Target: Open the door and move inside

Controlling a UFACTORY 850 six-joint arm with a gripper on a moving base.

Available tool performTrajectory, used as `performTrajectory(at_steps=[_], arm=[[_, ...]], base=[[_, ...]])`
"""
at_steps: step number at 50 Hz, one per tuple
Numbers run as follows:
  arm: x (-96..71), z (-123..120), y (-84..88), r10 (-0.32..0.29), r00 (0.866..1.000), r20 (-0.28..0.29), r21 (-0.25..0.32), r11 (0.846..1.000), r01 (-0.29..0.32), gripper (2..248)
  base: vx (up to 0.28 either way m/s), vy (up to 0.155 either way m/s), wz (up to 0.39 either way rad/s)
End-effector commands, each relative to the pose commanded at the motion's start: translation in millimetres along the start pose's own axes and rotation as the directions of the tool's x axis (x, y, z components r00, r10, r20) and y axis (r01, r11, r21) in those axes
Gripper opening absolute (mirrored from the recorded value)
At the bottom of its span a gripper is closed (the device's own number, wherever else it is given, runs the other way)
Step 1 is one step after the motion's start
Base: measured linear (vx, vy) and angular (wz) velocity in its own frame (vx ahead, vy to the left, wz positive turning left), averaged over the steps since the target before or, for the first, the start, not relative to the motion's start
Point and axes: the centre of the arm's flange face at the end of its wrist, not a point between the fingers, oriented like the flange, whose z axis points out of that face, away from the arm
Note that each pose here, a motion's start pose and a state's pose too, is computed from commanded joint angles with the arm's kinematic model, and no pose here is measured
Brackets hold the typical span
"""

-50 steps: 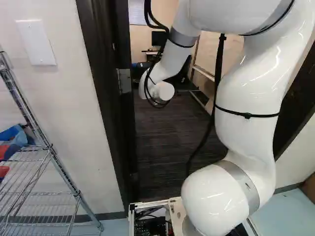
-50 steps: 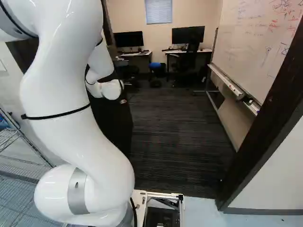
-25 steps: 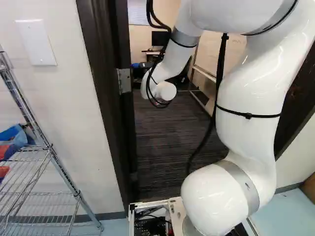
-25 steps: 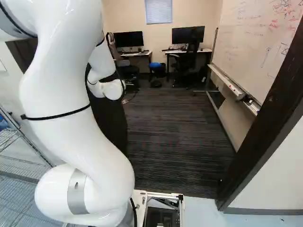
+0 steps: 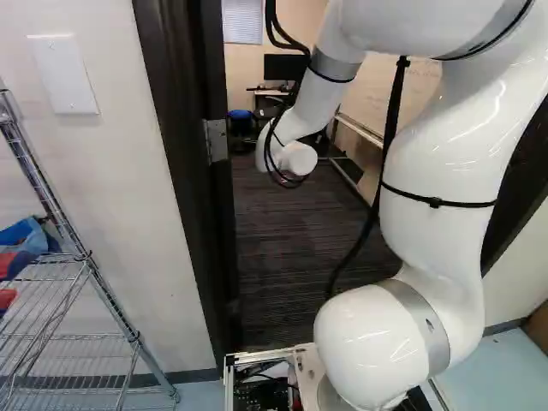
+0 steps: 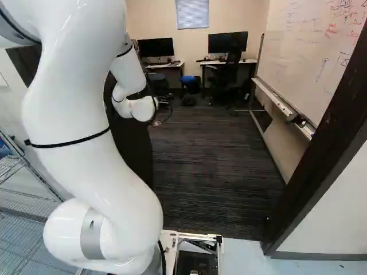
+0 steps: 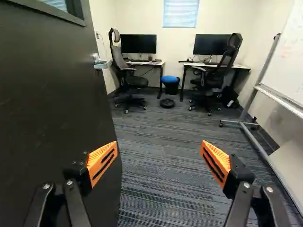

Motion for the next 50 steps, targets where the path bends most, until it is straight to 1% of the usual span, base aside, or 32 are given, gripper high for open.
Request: performTrajectory(at_steps=[25,50], arm=[[-1.8,-9.9,36.2,0.013,1.000,0.003,-0.072,0.997,-0.013,247],[-4.6,-27.3,69.4,0.026,1.000,0.006,-0.141,0.990,-0.025,247]], base=[[0.000,0.000,0.000],[0.000,0.000,0.000]])
